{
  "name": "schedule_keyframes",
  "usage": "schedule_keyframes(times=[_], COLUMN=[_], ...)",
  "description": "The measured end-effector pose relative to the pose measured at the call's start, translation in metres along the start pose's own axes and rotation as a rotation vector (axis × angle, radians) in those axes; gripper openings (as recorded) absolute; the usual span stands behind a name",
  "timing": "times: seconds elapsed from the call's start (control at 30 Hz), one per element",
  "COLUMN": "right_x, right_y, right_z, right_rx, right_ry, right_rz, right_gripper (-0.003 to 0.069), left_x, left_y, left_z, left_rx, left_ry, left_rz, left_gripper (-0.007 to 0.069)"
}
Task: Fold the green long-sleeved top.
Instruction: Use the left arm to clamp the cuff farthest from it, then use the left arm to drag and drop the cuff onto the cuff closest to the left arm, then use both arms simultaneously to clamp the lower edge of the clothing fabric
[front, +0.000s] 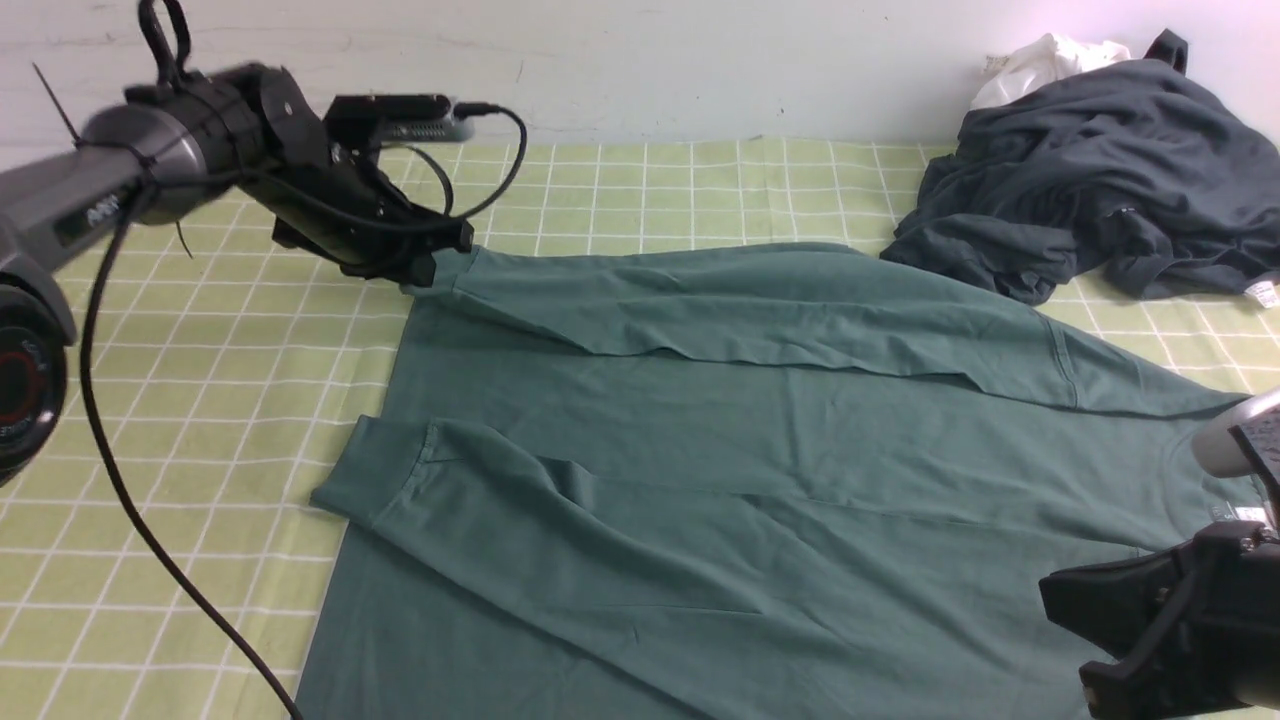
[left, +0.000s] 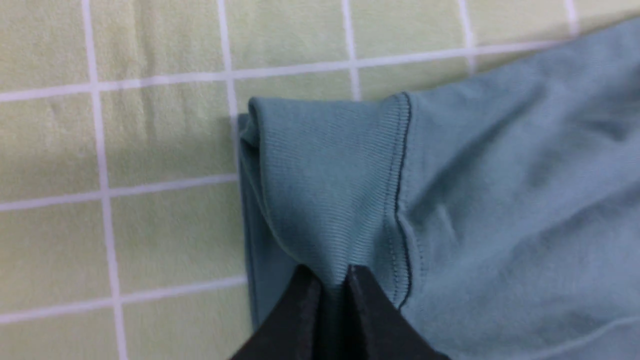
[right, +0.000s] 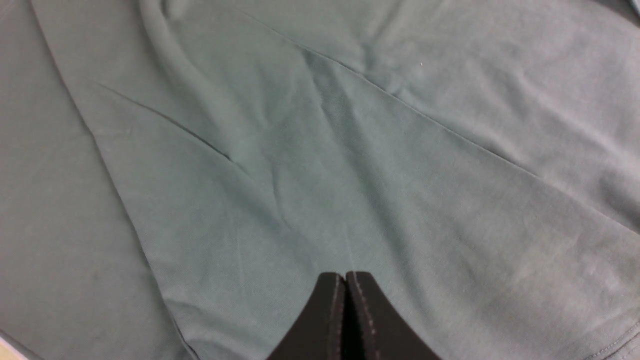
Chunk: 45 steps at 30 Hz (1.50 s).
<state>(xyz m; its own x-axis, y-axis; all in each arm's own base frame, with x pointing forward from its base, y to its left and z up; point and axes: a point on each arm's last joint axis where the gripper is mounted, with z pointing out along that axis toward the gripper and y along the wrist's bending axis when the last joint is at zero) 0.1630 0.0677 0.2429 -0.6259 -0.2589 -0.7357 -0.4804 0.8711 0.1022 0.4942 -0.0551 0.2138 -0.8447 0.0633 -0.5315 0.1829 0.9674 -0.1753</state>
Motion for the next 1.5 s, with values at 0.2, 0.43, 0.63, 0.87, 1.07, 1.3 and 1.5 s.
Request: schedule_keyframes(times=[0.2, 0.43, 0.63, 0.87, 1.07, 1.3, 1.5], right_x=[0.000, 0.001, 0.002, 0.002, 0.002, 0.002, 0.003], right_y=[0.000, 0.001, 0.002, 0.002, 0.002, 0.002, 0.002], right_z=[0.000, 0.000, 0.000, 0.000, 0.000, 0.000, 0.000], right_rx=[-0.001, -0.014, -0.017, -0.018, -0.018, -0.021, -0.026], right_ry=[-0.001, 0.016, 0.020, 0.019, 0.019, 0.023, 0.030], right_rz=[0.003, 0.005, 0.006, 0.006, 0.006, -0.019, -0.044], right_gripper=[-0.0008, -0.0008, -0.0008, -0.0008, -0.0008, -0.0008, -0.0008], left_x=[0.008, 0.043, 0.098, 0.133, 0.151, 0.215, 0.265], left_y=[-0.016, -0.018, -0.036, -0.044, -0.042, -0.071, -0.088], left_z=[-0.076, -0.092, -0.104, -0.099, -0.099, -0.118, -0.111], left_rx=[0.016, 0.000, 0.018, 0.018, 0.016, 0.089, 0.092], left_ry=[0.208, 0.332, 0.470, 0.538, 0.600, 0.699, 0.736], left_rz=[0.084, 0.083, 0.099, 0.118, 0.115, 0.204, 0.456], left_gripper=[0.0027, 0.0027, 0.0027, 0.0035, 0.0149, 0.0314, 0.0335])
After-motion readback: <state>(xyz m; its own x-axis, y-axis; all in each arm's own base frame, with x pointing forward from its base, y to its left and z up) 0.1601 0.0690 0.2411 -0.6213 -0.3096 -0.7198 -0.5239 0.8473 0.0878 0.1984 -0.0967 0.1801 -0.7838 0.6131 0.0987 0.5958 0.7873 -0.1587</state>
